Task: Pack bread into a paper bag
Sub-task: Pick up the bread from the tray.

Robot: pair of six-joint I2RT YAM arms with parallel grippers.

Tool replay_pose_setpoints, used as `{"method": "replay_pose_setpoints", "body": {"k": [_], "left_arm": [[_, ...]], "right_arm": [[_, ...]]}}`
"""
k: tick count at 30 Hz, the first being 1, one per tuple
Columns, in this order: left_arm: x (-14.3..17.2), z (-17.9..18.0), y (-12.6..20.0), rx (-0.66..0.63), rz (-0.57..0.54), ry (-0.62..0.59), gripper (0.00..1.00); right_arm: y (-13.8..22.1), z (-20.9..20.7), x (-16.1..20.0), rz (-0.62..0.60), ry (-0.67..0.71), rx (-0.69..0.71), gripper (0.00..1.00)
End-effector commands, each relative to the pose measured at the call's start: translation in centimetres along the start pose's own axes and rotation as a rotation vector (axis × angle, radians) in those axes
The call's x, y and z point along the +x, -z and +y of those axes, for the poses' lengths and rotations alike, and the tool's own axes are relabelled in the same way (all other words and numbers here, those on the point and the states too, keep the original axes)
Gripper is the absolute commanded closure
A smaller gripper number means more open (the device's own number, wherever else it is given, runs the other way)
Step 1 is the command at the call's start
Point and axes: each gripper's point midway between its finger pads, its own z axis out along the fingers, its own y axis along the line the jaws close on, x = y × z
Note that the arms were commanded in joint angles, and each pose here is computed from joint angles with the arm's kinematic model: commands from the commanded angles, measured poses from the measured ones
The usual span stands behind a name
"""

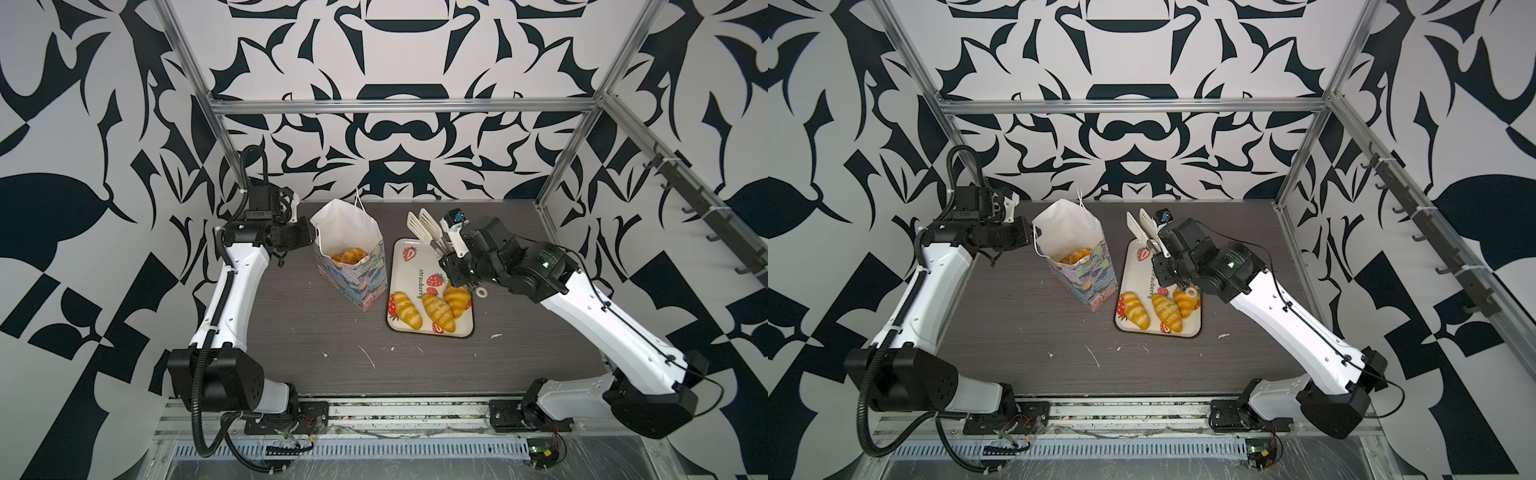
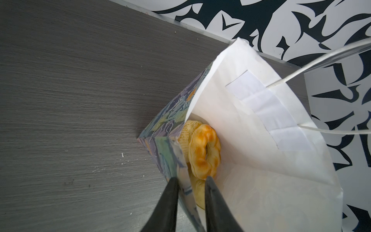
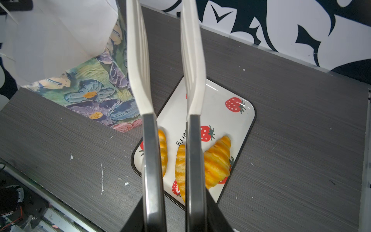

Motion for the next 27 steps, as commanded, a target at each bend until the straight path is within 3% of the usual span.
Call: {"method": "replay_pose_setpoints", "body": {"k": [1,27], "left_arm": [[0.8,-0.2,0.4,0.001,0.017,0.000,0.73],[1.0,-0.3,0.4,-0.003,0.018,-0.006,0.73]], "right_arm": [[0.6,-0.6,-0.2,-0.035,-0.033,0.005,0.62],[-3.7,-0.3,9.4,0.243,-0.113,-0.055,0.62]]}}
